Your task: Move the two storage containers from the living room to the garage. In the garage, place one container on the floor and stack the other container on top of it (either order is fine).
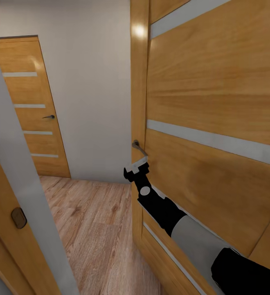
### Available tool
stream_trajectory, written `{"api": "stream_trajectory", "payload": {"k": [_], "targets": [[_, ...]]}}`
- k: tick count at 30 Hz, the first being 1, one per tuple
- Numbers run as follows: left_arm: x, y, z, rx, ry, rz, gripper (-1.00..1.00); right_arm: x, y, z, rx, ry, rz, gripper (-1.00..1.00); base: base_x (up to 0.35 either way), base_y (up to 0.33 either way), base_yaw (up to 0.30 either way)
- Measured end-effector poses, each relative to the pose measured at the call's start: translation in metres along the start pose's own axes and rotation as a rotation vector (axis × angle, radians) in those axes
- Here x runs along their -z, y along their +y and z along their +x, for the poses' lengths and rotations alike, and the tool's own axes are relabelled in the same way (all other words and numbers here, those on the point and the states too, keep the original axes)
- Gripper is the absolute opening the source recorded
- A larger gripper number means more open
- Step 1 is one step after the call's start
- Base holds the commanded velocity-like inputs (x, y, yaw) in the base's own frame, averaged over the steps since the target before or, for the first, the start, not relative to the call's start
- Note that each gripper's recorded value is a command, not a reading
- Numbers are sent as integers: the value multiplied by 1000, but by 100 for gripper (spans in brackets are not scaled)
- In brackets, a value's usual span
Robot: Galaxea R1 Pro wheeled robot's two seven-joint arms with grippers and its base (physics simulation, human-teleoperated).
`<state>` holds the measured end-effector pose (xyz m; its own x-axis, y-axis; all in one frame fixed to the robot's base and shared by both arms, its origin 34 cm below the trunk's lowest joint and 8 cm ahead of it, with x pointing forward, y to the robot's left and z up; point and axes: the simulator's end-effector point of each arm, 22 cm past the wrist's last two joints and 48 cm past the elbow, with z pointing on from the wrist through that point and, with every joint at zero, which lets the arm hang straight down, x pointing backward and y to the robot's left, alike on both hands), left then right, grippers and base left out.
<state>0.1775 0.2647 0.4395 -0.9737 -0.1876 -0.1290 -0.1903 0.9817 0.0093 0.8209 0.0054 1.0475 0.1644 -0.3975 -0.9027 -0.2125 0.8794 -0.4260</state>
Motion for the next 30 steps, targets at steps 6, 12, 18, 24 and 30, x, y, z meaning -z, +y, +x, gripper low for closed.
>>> {"api": "stream_trajectory", "payload": {"k": [6,12,18,24,30], "targets": [[0,0,0,0,0,0,100,0,0,2,-4,5,1,100,0,0,0],[0,0,-1,3,-1,-4,100,-1,-14,61,-78,105,41,100,27,0,0],[0,1,-1,4,-2,-5,100,-1,-20,65,-104,114,57,100,169,0,0],[0,2,0,5,-1,-6,100,-1,-20,64,-108,112,55,100,282,0,0],[0,1,0,5,1,-5,100,-1,-20,66,-105,117,55,100,308,0,0]]}}
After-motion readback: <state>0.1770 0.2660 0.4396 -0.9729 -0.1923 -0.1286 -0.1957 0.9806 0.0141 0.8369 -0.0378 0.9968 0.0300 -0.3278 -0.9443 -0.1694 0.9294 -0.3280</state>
